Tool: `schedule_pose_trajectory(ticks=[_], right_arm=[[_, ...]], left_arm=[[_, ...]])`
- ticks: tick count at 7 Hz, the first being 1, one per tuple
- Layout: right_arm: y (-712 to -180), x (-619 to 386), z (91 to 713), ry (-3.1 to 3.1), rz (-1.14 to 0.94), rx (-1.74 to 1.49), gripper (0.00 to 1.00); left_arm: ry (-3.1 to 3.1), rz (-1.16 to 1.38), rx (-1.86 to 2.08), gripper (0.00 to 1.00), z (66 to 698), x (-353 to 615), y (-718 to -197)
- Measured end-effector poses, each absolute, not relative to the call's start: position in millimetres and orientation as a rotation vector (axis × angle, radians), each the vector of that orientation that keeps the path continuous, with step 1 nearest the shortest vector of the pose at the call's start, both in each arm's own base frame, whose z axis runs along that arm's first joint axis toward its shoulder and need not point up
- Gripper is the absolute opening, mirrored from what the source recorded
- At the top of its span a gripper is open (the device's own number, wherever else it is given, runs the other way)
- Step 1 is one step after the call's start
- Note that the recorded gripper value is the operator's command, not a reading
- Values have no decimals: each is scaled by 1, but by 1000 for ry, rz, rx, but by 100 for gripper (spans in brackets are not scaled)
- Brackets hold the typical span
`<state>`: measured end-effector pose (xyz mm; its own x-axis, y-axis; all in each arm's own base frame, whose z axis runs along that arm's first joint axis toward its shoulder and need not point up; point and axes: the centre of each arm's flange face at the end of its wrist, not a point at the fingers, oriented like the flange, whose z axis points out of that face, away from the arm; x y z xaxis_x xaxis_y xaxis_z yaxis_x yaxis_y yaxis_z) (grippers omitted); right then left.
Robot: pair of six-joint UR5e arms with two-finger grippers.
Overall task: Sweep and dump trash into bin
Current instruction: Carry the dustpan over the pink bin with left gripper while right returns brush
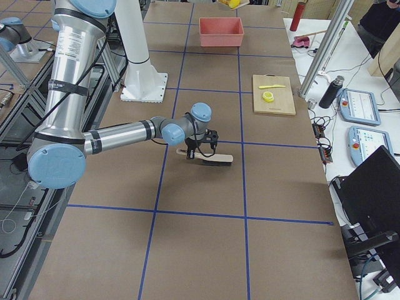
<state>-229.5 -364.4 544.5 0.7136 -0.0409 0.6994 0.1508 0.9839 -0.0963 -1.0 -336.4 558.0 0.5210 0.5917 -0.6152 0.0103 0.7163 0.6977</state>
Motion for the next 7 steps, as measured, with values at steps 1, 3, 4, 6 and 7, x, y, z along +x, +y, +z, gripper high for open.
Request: schedule_pose_trajectory(ticks=[1, 3, 4, 6, 7], right_arm=[[-370, -240, 546, -763, -112, -148, 2], [-380, -257, 545, -762, -111, -153, 49], [-381, -261, 546, -761, -109, -158, 54], [-381, -261, 546, -762, -107, -161, 66], [-380, -259, 546, -763, -106, -161, 100]], left_arm=[[945, 407, 663, 0, 580, -8, -318], [873, 474, 583, 0, 604, -26, -297], [837, 512, 547, 0, 599, -38, -299], [747, 588, 484, 0, 586, -57, -308], [694, 618, 440, 0, 580, -65, -313]])
